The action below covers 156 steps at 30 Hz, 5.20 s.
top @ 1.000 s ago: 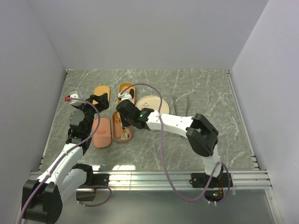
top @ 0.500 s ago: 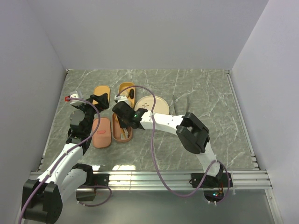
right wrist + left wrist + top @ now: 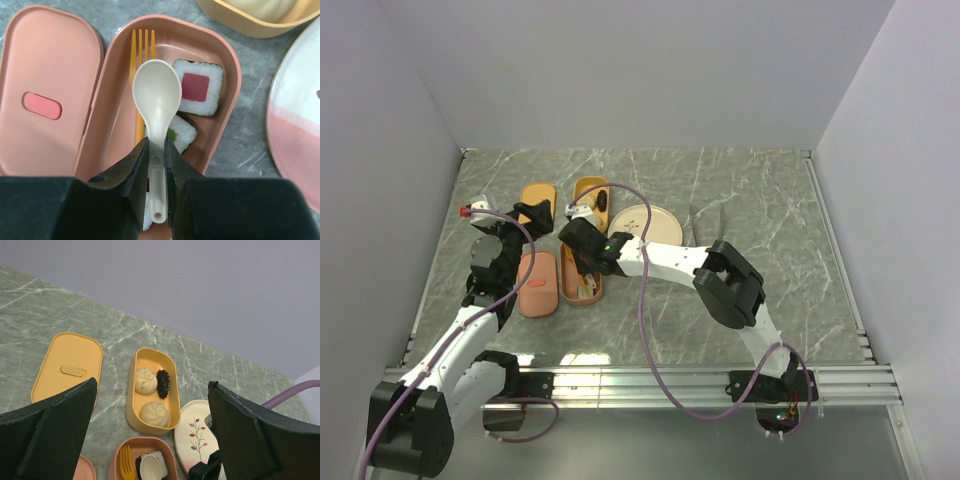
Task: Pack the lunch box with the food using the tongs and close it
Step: Place the utensil into the lunch box, then pick up the lid of the lunch box with the left arm, then put the lid back on the lunch box
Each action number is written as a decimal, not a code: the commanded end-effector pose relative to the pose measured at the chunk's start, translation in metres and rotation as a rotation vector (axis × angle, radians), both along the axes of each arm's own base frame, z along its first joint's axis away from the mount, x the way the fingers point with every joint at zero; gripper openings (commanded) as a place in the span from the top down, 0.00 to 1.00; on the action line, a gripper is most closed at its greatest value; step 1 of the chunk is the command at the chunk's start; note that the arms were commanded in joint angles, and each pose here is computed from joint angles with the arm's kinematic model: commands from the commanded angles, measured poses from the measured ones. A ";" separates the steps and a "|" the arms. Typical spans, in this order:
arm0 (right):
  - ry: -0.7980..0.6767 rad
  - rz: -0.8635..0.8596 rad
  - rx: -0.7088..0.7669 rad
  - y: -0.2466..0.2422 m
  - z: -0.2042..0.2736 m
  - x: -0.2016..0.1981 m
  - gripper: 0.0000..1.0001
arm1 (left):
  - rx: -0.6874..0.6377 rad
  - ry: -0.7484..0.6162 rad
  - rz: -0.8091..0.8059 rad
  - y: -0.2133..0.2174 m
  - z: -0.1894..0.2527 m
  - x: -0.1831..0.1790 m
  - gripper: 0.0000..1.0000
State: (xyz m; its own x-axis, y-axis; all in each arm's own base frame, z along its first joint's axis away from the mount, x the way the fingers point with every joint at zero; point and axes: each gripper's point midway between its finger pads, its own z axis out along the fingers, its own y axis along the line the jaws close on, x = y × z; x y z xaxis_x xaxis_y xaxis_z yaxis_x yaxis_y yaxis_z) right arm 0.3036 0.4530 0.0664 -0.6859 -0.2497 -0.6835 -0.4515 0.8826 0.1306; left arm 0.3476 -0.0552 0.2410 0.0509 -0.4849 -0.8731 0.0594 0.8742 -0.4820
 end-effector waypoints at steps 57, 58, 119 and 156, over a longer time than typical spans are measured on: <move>-0.438 0.015 0.661 -0.173 0.220 0.120 0.52 | 0.025 0.846 0.347 0.047 -0.159 -0.055 0.20; -0.447 0.011 0.662 -0.176 0.221 0.121 0.52 | 0.027 0.885 0.348 0.047 -0.166 -0.059 0.19; -0.316 -0.016 0.699 -0.183 0.174 0.153 0.53 | -0.088 0.871 0.291 0.026 -0.163 -0.095 1.00; -0.286 -0.013 0.652 -0.182 0.154 0.137 0.55 | -0.038 0.743 0.038 -0.079 -0.136 -0.039 1.00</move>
